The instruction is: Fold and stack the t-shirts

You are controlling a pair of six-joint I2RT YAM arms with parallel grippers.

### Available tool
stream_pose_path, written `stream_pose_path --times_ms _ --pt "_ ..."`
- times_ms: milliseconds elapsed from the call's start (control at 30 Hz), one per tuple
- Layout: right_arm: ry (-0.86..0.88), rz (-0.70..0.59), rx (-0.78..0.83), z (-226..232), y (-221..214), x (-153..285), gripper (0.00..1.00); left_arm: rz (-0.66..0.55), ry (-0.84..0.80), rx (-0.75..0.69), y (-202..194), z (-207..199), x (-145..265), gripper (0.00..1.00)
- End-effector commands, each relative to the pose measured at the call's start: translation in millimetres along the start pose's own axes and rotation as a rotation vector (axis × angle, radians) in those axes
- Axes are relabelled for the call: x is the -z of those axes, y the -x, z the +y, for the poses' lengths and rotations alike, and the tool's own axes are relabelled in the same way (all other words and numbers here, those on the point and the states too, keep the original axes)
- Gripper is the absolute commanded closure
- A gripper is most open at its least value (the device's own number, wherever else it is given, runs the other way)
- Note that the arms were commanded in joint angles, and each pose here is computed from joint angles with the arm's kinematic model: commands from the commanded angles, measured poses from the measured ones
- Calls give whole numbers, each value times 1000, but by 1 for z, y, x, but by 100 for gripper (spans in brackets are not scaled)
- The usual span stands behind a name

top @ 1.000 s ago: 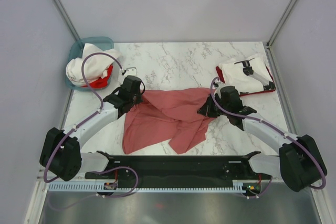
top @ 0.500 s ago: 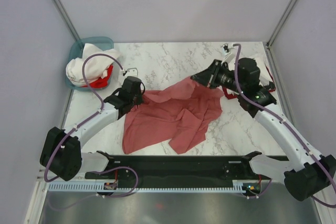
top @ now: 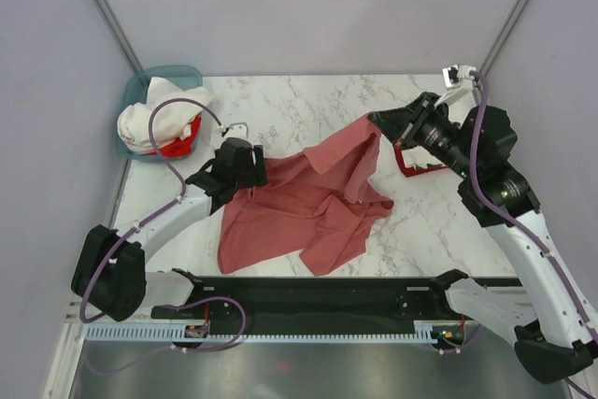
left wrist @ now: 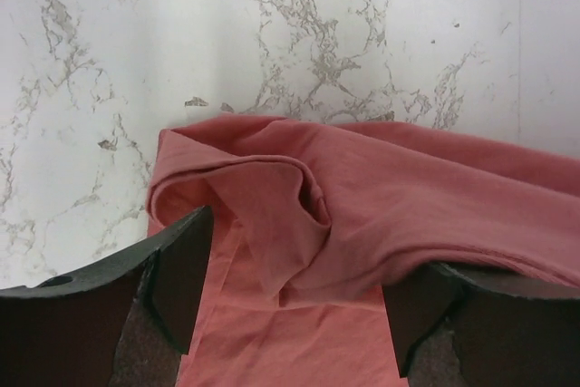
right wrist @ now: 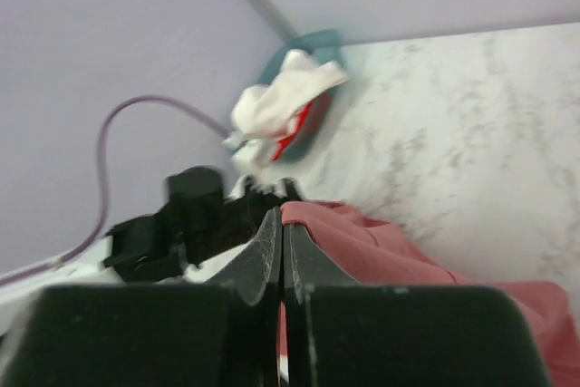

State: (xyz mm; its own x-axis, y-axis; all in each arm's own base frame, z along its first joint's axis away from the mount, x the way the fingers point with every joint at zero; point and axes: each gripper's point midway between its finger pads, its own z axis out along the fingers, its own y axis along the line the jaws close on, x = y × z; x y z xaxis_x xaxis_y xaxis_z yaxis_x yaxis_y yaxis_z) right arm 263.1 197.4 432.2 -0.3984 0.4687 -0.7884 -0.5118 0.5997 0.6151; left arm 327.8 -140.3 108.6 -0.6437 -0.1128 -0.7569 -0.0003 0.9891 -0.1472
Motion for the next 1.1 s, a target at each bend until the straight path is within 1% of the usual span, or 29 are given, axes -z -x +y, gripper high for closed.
stream_pose_path --times_ms 0,33,67,100,133,167,200,233,267,367,400,500,533,600,633,733,767,867,933,967,1000,1033,1067 --pt "-324 -158 70 -69 8 26 100 -111 -24 68 25 -2 19 21" --pt "-374 -191 82 -80 9 33 100 -119 -22 87 22 0 21 19" --pt "-453 -279 110 -92 22 50 100 -140 -18 101 25 3 25 18" --pt "-508 -274 125 -109 11 53 100 -184 -35 121 34 2 35 14" --pt "-548 -298 142 -118 12 60 100 -197 -35 131 31 6 37 11" --pt "-583 -351 143 -123 16 70 100 -215 -41 138 32 7 40 9" --pt "-601 -337 135 -134 4 71 100 -235 -52 145 35 6 44 6" --pt "-575 -332 139 -132 0 70 100 -231 -51 141 33 7 42 5" --pt "-536 -357 141 -125 3 70 100 -220 -51 132 31 6 40 5" --pt "-548 -332 127 -137 -12 67 100 -149 6 109 21 10 27 6" --pt "-548 -313 127 -140 -17 64 100 -144 15 110 25 10 25 8" --pt "-607 -303 114 -157 -27 64 100 -96 85 146 17 25 15 7" --pt "-616 -301 112 -160 -29 64 100 -89 75 182 17 25 15 6" --pt "-618 -287 108 -163 -34 62 100 -89 47 208 15 28 12 5" --pt "-610 -276 107 -162 -36 59 100 -82 4 198 15 21 13 6" --pt "-594 -265 96 -162 -40 55 100 -71 -52 187 16 10 15 10" --pt "-595 -255 96 -163 -42 53 100 -78 -68 183 19 7 18 15" --pt "-597 -247 93 -165 -44 52 100 -104 -129 145 22 -10 33 16" --pt "-596 -248 92 -165 -44 51 100 -91 -148 128 19 -18 42 16" --pt "-596 -245 93 -166 -46 51 100 -90 -172 112 17 -29 50 16" --pt "-599 -242 91 -167 -47 49 100 -90 -174 104 15 -34 54 16" --pt "-605 -233 91 -170 -49 47 100 -109 -139 96 15 -33 55 16" --pt "-605 -227 91 -170 -50 46 100 -108 -167 76 11 -48 61 17"
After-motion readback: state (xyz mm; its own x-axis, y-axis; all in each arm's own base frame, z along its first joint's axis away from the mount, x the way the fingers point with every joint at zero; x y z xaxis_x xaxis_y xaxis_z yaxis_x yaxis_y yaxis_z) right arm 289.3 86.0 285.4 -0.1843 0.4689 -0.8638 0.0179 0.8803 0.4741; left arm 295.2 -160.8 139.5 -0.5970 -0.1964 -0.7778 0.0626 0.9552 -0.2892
